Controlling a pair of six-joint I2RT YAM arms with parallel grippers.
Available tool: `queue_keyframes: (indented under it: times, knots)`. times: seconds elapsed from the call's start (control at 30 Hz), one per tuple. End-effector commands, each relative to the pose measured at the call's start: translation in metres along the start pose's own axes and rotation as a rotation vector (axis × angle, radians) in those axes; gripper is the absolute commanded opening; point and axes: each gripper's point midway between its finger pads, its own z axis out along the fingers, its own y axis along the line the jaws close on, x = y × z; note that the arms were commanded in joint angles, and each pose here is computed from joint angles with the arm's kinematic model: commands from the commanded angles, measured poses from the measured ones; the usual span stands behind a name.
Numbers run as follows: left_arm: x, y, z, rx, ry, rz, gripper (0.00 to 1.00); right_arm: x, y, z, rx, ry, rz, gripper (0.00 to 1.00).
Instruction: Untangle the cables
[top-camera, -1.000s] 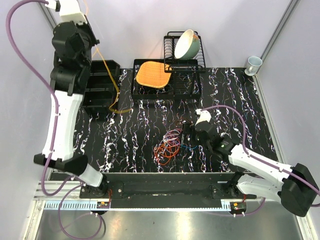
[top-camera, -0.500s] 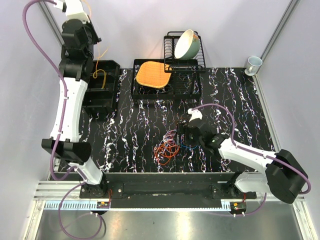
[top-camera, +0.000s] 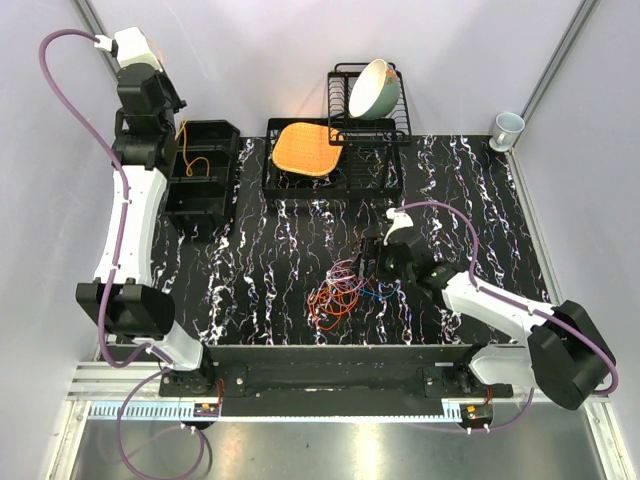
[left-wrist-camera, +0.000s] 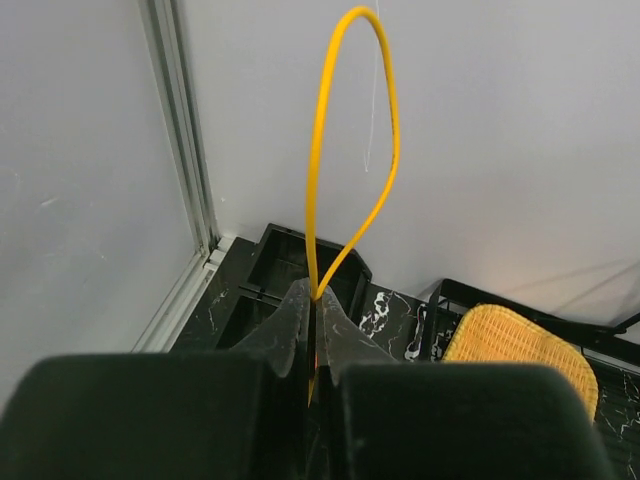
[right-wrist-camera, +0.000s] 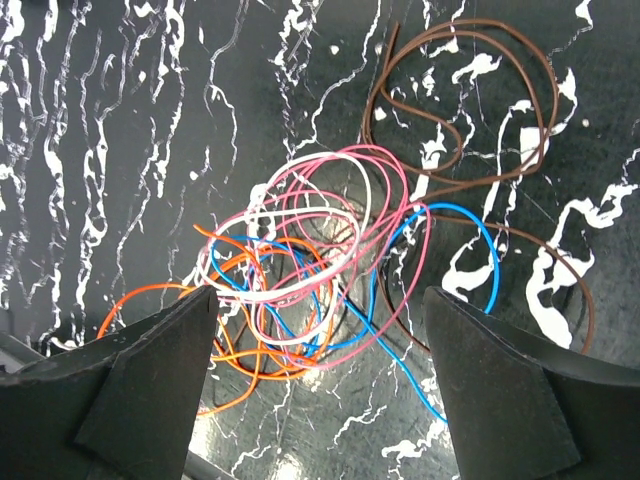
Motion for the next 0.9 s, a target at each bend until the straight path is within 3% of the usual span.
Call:
queue_keyframes:
  times: [0.0, 0.33, 0.87]
  knots:
    - [-0.045, 0.002, -0.019, 0.005, -0.131, -0.066, 0.00, -0.016, 0.011, -0.002, -0.062, -0.048, 0.020, 0.89]
    - [-0.055, -0.011, 0.004, 0.055, -0.150, -0.092, 0.00, -0.015, 0.010, 0.001, -0.076, -0.027, 0.032, 0.88]
    - [0.022, -0.018, 0.099, 0.098, -0.038, -0.070, 0.00, -0.017, 0.006, -0.001, -0.108, -0.031, 0.065, 0.87]
